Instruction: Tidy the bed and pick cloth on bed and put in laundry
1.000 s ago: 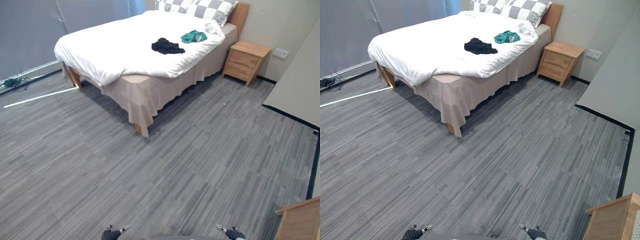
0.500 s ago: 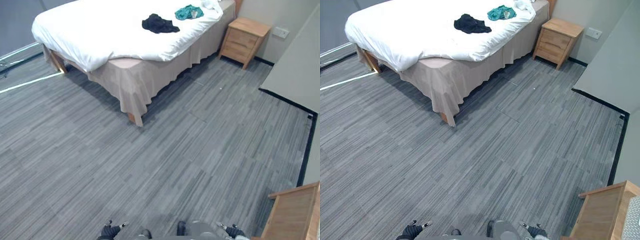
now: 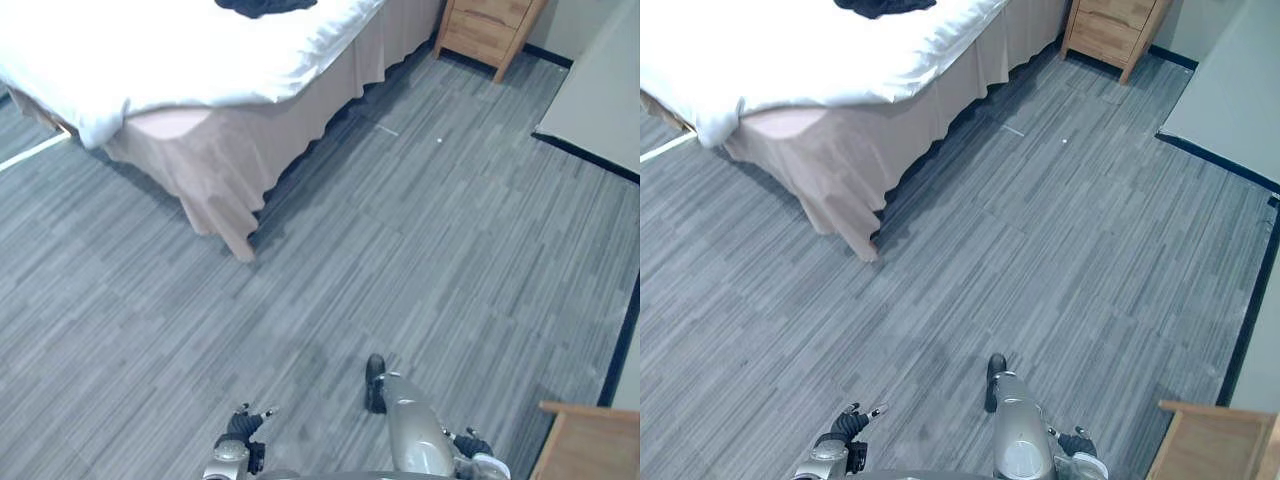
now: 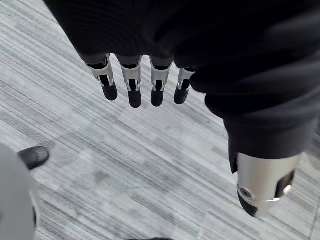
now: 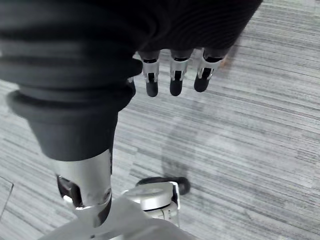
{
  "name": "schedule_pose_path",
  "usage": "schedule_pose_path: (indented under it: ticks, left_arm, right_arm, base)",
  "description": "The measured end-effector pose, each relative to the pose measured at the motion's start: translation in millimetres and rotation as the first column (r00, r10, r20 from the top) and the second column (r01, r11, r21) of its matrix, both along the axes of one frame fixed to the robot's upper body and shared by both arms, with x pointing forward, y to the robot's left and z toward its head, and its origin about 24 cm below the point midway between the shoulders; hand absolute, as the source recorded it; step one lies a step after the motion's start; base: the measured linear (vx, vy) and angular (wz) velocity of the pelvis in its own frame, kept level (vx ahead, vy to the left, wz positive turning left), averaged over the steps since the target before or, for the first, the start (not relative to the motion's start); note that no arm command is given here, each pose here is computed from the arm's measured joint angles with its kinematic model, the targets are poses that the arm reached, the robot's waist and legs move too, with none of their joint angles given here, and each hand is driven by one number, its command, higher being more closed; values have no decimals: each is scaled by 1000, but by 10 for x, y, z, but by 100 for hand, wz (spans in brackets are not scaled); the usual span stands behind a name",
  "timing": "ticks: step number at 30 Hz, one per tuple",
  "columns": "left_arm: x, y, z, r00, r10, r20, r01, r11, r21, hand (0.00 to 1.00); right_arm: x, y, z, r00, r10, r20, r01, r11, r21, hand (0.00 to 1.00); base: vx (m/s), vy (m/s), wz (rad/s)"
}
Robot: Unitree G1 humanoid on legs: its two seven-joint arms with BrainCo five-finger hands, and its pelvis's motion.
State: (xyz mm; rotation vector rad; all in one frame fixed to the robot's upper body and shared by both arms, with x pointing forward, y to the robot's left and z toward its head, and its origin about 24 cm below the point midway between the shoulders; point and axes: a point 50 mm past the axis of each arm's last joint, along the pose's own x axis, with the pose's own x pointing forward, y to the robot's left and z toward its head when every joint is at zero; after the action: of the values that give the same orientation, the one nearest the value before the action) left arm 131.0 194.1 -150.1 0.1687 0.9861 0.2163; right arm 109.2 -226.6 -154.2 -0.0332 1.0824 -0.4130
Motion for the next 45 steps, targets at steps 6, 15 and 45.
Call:
schedule_pose_path:
  ticks: [6,15,45]
  left_arm:
    - [187,55,121,991,68,117,-67,998,-17,0]
    - [153,55,85,995,54,79,-52,998,-18,0]
    - [267,1355,1049,810,237,537,-420,873,248,0]
  right_arm:
    - [268,44,62,996,79,39,-78,997,-13,0]
    - [56,159,-28,994,105,-23,-105,994,10,0]
    - [-459,-103,-45,998,-12,-68,9,999,-42,0]
  base:
    - [465,1,-39]
    - [613,216,40]
    - [259,-143,74]
